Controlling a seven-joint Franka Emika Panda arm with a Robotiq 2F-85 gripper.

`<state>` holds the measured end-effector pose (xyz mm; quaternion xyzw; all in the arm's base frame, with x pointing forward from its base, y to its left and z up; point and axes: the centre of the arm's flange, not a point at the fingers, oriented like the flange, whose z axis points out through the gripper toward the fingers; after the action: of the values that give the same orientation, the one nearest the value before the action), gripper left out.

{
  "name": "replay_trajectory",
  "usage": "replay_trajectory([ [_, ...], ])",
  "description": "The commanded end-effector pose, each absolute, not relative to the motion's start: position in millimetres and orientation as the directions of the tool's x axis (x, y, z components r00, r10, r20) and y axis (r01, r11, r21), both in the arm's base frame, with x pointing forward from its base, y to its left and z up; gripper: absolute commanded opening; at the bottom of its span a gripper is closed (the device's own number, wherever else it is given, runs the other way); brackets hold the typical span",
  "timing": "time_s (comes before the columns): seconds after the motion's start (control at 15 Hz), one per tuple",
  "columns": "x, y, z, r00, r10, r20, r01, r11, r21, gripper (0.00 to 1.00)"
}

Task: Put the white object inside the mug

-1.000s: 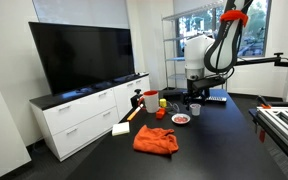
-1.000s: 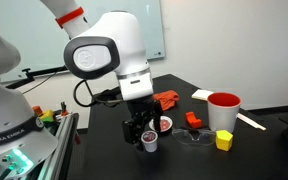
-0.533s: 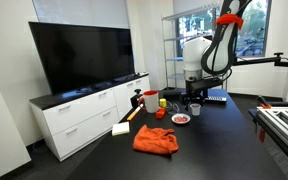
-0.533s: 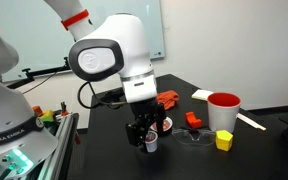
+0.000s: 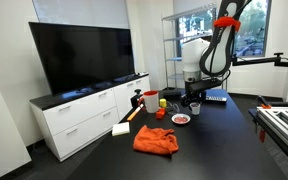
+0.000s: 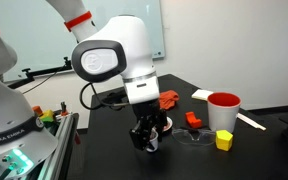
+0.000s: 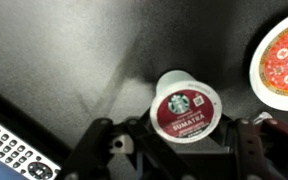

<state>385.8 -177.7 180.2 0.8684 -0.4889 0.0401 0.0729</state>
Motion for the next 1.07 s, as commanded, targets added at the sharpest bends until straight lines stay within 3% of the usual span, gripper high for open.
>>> replay_trajectory([
  [0.0, 391, -178, 188, 0.508, -0.848, 0.151, -0.862, -0.501, 0.082, 0.70],
  [0.27, 394, -176, 192, 0.515, -0.844, 0.153, -0.857, -0.509, 0.078, 1.00],
  [1.0, 395, -164, 191, 0.535, -0.832, 0.143, -0.845, -0.528, 0.086, 1.00],
])
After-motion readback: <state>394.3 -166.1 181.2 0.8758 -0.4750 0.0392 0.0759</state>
